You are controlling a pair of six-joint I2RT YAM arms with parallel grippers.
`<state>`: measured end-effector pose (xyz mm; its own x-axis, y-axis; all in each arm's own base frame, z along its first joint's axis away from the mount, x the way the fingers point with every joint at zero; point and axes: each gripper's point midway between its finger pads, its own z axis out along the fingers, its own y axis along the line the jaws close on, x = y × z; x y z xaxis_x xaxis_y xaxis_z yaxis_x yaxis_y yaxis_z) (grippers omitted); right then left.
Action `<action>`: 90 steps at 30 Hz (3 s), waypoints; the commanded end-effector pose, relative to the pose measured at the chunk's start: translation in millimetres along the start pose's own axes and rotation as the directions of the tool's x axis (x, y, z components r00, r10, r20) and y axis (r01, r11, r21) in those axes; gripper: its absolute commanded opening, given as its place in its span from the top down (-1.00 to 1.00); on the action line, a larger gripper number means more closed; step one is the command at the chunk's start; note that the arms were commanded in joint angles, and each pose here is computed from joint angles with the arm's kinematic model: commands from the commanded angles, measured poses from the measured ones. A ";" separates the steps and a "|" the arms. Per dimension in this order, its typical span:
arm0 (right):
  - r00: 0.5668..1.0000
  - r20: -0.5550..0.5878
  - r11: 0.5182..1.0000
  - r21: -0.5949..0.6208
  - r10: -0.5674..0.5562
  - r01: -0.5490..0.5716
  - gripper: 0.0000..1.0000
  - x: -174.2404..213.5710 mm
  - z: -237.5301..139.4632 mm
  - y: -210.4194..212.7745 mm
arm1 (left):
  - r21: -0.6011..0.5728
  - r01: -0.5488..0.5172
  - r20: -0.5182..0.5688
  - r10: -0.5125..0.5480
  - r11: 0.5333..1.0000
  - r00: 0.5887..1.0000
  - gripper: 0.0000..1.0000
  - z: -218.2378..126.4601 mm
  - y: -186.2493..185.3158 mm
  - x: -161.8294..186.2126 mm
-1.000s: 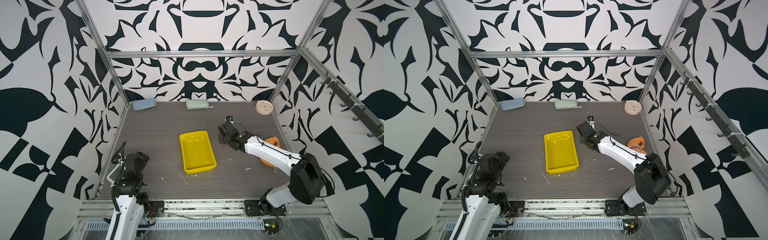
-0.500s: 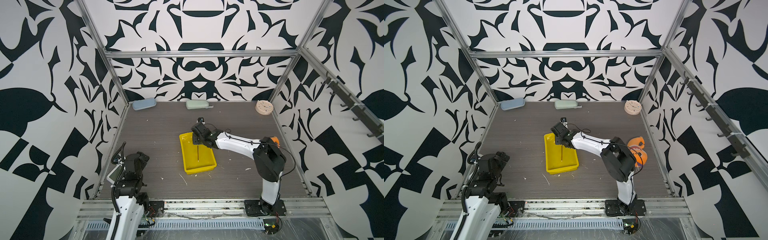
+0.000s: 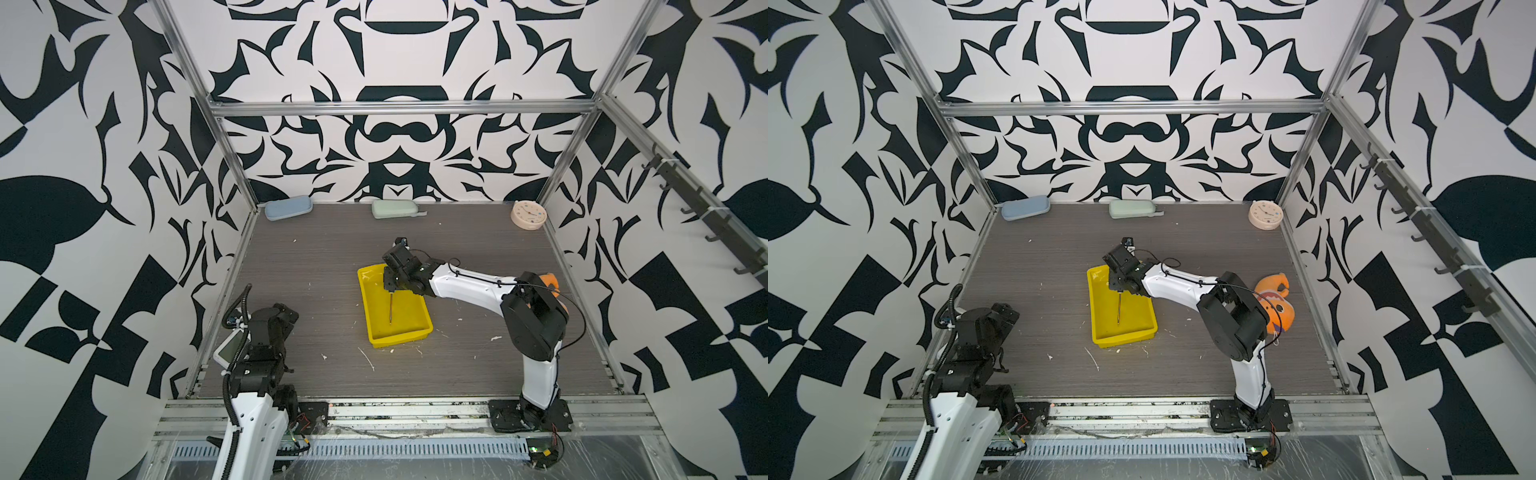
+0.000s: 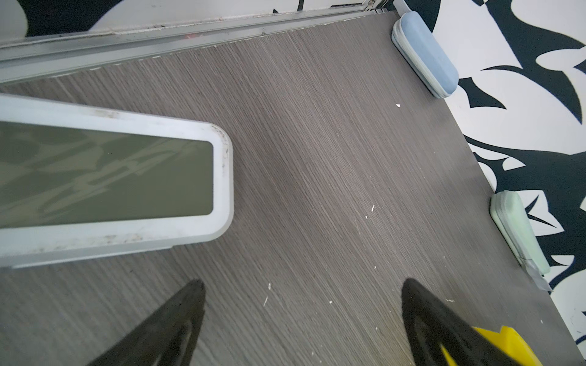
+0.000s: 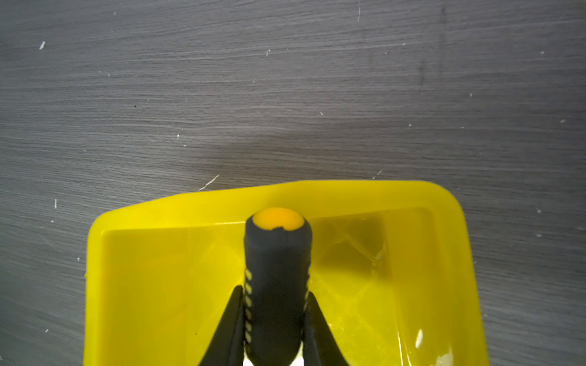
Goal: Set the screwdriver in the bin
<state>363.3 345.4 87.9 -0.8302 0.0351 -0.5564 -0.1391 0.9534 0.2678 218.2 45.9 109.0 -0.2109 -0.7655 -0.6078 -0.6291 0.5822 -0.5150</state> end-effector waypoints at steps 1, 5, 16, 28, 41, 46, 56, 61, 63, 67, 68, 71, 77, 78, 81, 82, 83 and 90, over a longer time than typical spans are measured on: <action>0.998 0.054 0.999 -0.004 -0.034 0.035 0.79 -9.1 -16.4 9.6 | -0.030 0.015 -0.005 -0.015 0.999 1.000 -0.99 1.6 8.9 4.2; 0.992 0.107 0.998 0.000 -0.065 0.066 0.77 -15.3 -32.6 12.1 | -0.030 0.015 -0.005 -0.015 0.999 1.000 -0.99 1.5 9.2 4.3; 0.997 0.049 0.998 -0.017 -0.061 0.062 0.67 18.6 -19.5 13.6 | -0.026 0.018 -0.002 -0.018 0.999 1.000 -0.99 0.7 9.1 3.9; 0.990 0.104 0.995 -0.001 -0.096 0.097 0.11 -4.7 -41.0 17.6 | -0.023 0.018 -0.004 -0.018 1.000 1.000 -0.99 0.7 8.6 4.2; 0.906 0.424 0.930 0.334 -0.003 -0.153 -0.17 -85.2 -153.5 -146.9 | -0.019 0.020 -0.008 -0.021 1.000 1.000 -0.98 1.3 8.2 5.5; 0.764 0.602 0.757 0.605 -0.232 -0.247 -0.71 -78.0 -218.5 -232.8 | -0.013 0.018 -0.017 -0.019 1.000 1.000 -0.99 2.6 6.1 6.7; 0.786 0.582 0.706 0.645 -0.208 -0.291 -0.78 -19.4 -195.8 -340.2 | 0.019 0.011 -0.036 -0.010 1.000 0.999 -0.99 8.9 -1.9 10.4; 0.797 0.567 0.708 0.650 -0.210 -0.276 -0.79 -11.3 -166.7 -347.3 | 0.016 0.012 -0.055 -0.011 1.000 0.998 -0.99 9.9 -1.8 13.9; 0.782 0.580 0.707 0.652 -0.230 -0.276 -0.79 -15.5 -159.6 -348.9 | 0.024 0.023 -0.046 -0.022 0.999 0.999 -0.99 10.2 -1.7 13.4; 0.794 0.553 0.714 0.661 -0.255 -0.231 -0.79 -31.3 -134.9 -348.7 | 0.072 0.036 -0.035 -0.034 0.997 0.999 -0.99 10.9 -5.3 15.2; 0.796 0.549 0.721 0.657 -0.256 -0.220 -0.79 -33.6 -128.8 -348.1 | 0.089 0.041 -0.033 -0.038 0.995 0.999 -0.99 11.2 -6.9 15.8; 0.828 0.488 0.729 0.668 -0.276 -0.151 -0.80 -35.9 -111.4 -346.8 | 0.122 0.048 -0.026 -0.046 0.991 0.999 -0.99 11.1 -9.4 16.8; 0.821 0.522 0.816 0.563 -0.231 -0.129 -0.82 -35.3 -103.7 -346.2 | 0.119 0.057 -0.007 -0.056 0.991 0.998 -0.99 11.1 -7.6 14.0; 0.823 0.521 0.820 0.559 -0.227 -0.127 -0.82 -35.6 -102.6 -346.6 | 0.113 0.059 -0.008 -0.059 0.992 0.998 -0.98 11.8 -6.7 14.2; 0.819 0.528 0.833 0.541 -0.227 -0.118 -0.83 -30.4 -101.4 -345.2 | 0.090 0.057 -0.010 -0.056 0.994 0.998 -0.99 15.3 -5.6 14.0; 0.813 0.544 0.831 0.537 -0.209 -0.146 -0.84 -22.7 -100.7 -350.2 | 0.082 0.055 -0.012 -0.054 0.995 0.998 -0.99 16.7 -5.4 14.1; 0.783 0.579 0.835 0.529 -0.227 -0.150 -0.97 -24.8 -103.3 -351.9 | 0.076 0.053 -0.016 -0.052 0.996 0.999 -0.98 18.2 -5.5 14.4; 0.805 0.550 0.836 0.532 -0.221 -0.134 -0.99 -24.4 -100.5 -351.1 | 0.376 -0.091 0.036 0.084 0.922 0.996 -0.99 19.0 -97.7 -12.5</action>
<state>372.0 -22.0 71.7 -0.3974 -0.0318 -0.9171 0.2801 0.9475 -0.1542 258.5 20.2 93.5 -0.2854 -0.7547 -0.5907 -0.4958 0.6437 -0.5830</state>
